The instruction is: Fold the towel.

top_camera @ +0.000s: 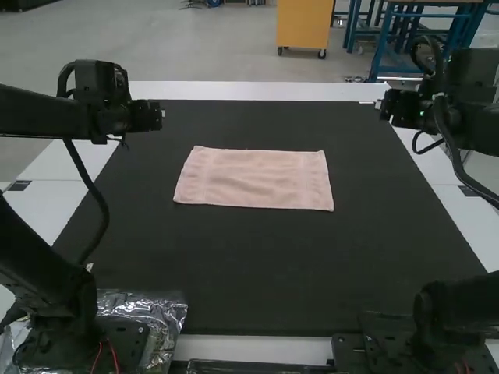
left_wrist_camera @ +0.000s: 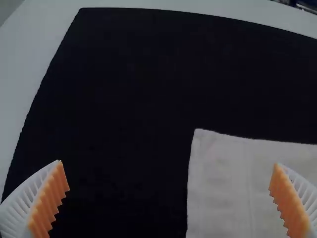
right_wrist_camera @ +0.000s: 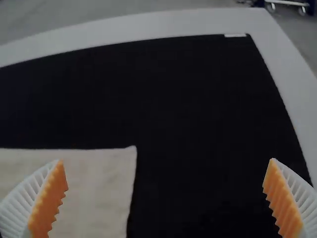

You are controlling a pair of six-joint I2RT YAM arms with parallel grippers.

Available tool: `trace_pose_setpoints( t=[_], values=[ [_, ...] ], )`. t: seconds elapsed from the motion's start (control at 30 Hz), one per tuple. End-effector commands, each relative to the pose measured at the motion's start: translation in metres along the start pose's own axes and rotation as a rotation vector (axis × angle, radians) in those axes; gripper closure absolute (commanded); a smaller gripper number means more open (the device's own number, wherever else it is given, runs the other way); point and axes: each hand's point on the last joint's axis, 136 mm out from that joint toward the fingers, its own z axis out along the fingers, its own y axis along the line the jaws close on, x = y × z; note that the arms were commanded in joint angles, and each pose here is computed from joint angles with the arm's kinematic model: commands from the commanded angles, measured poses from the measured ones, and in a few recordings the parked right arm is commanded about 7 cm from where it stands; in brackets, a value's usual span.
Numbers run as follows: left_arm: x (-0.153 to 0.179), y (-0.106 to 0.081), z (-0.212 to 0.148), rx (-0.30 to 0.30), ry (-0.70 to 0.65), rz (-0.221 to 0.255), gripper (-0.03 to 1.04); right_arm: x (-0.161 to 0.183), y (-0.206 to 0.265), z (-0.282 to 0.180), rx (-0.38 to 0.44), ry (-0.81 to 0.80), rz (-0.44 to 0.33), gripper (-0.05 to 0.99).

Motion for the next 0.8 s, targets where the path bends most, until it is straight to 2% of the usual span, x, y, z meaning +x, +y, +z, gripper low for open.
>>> trace_pose_setpoints(
  t=[0.0,0.1,0.23,0.5,0.77],
  values=[
    [0.016,-0.020,0.012,0.100,0.035,-0.029,0.05,0.031,0.014,0.017,-0.043,0.068,-0.012,0.02],
    [0.031,-0.028,0.023,0.119,0.050,0.039,0.05,0.046,0.024,0.029,-0.060,0.087,-0.026,0.02],
    [0.041,-0.034,0.034,0.135,0.053,0.098,0.05,0.069,0.041,0.049,-0.085,0.127,-0.043,0.02],
    [0.067,-0.045,0.060,0.157,0.083,0.155,0.05,0.101,0.065,0.091,-0.113,0.170,-0.071,0.03],
    [0.083,-0.039,0.088,0.144,0.107,0.217,0.05,0.120,0.072,0.128,-0.121,0.183,-0.081,0.03]
  ],
)
